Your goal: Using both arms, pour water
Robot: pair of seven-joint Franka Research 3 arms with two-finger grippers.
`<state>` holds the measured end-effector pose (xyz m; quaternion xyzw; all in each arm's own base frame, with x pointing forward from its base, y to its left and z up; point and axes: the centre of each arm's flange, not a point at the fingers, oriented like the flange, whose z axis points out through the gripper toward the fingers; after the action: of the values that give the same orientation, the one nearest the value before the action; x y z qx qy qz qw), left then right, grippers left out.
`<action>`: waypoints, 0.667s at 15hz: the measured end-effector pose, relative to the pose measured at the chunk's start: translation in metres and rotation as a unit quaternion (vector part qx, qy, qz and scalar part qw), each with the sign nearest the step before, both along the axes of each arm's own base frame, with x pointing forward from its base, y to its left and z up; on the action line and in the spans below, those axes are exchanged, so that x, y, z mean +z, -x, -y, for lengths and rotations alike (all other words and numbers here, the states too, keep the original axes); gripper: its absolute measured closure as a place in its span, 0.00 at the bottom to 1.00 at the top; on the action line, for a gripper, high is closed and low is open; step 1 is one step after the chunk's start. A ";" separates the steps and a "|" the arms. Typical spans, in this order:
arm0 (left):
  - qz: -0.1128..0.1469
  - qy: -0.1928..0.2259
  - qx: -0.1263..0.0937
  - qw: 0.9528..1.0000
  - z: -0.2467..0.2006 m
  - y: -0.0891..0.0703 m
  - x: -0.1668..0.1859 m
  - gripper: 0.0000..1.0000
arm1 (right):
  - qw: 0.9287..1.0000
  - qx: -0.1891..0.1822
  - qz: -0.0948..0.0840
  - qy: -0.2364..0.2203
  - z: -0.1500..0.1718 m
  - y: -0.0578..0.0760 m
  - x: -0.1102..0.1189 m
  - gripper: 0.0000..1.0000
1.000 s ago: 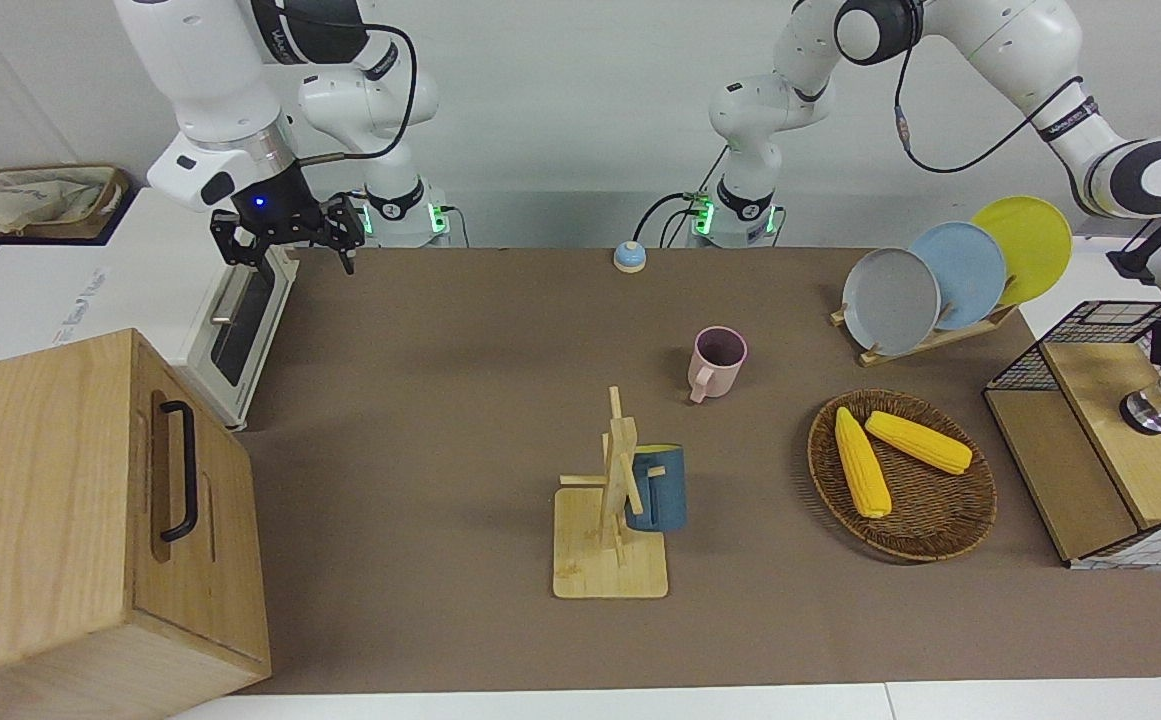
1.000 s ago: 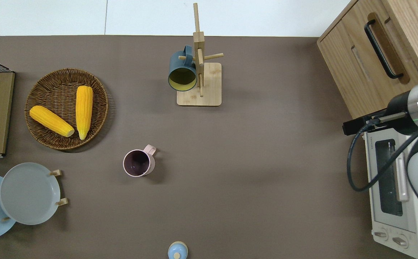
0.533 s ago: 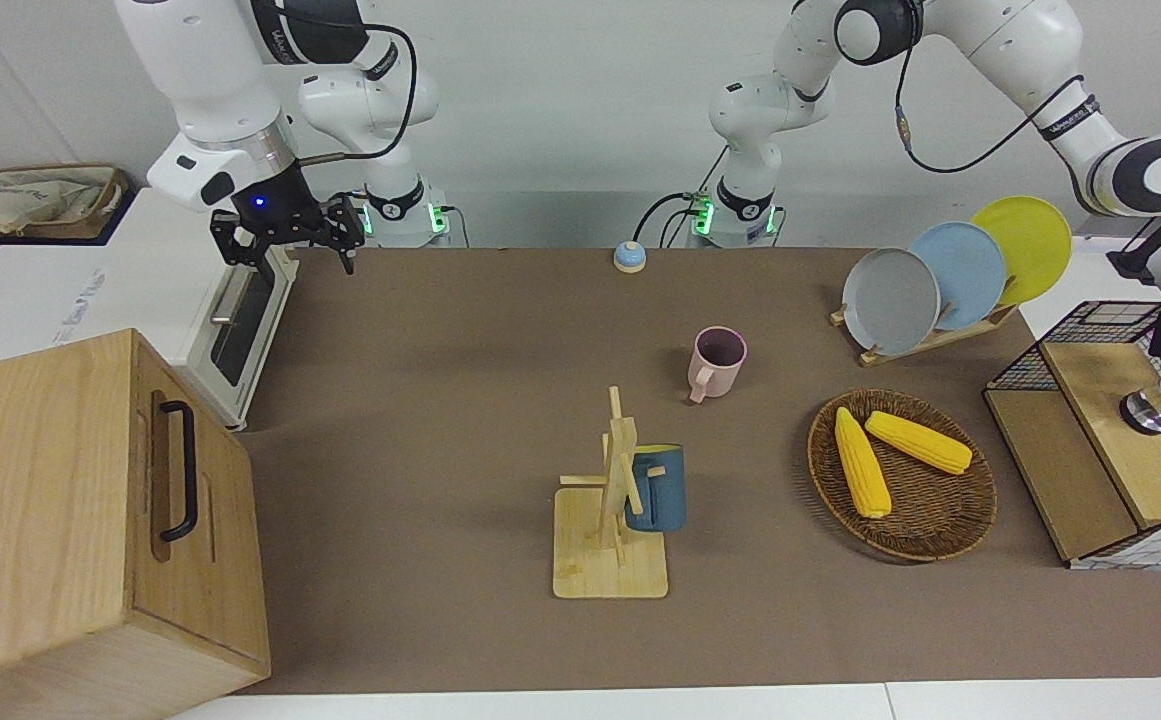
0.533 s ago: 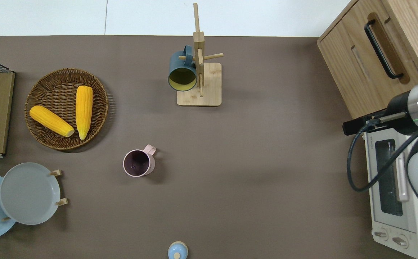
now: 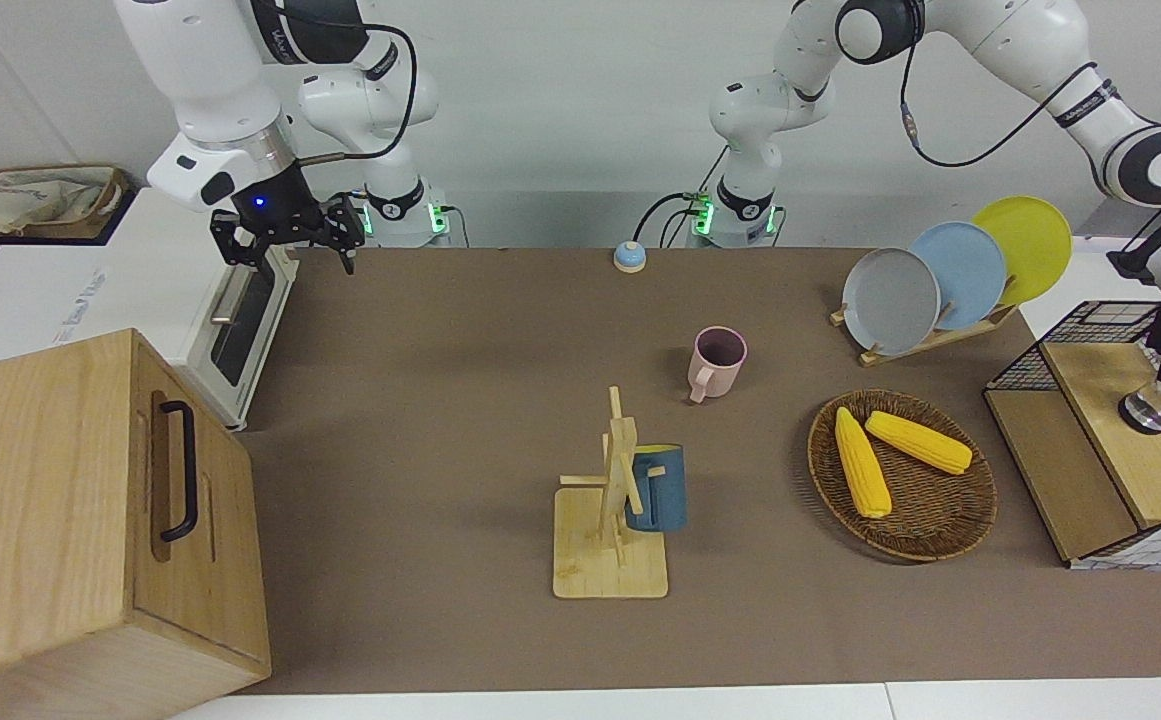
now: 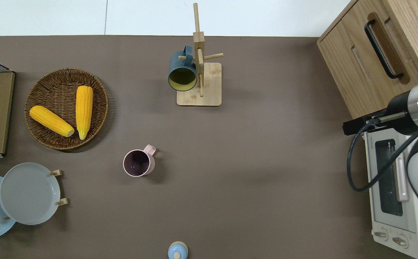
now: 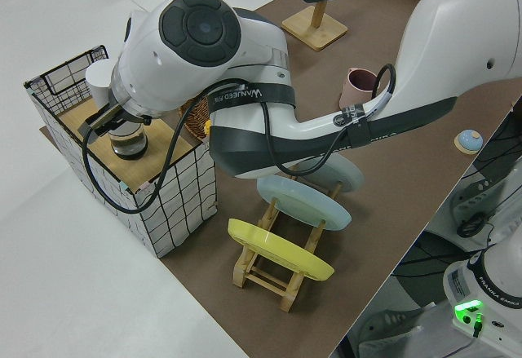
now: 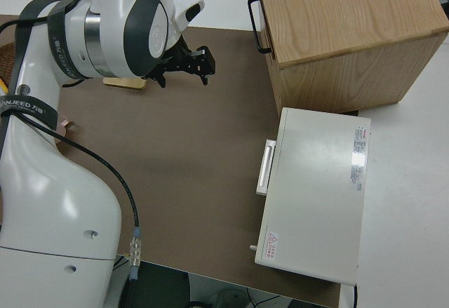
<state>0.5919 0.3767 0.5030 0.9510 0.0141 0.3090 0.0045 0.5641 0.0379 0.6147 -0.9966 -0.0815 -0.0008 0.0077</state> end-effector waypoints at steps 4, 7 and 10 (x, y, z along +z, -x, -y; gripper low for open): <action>-0.081 0.006 0.001 0.997 0.009 0.004 0.034 0.00 | 1.000 0.000 0.000 0.000 0.000 0.000 0.000 0.01; -0.132 0.006 -0.007 0.991 0.018 0.010 0.058 0.00 | 1.000 0.000 0.000 0.000 0.000 0.000 0.000 0.01; -0.177 -0.001 -0.014 0.984 0.024 0.023 0.075 0.00 | 1.000 0.000 0.000 0.000 0.000 0.000 0.000 0.01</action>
<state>0.5689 0.3524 0.5779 0.9907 0.0010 0.1357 0.0055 0.5641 0.0379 0.6147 -0.9966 -0.0815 -0.0008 0.0077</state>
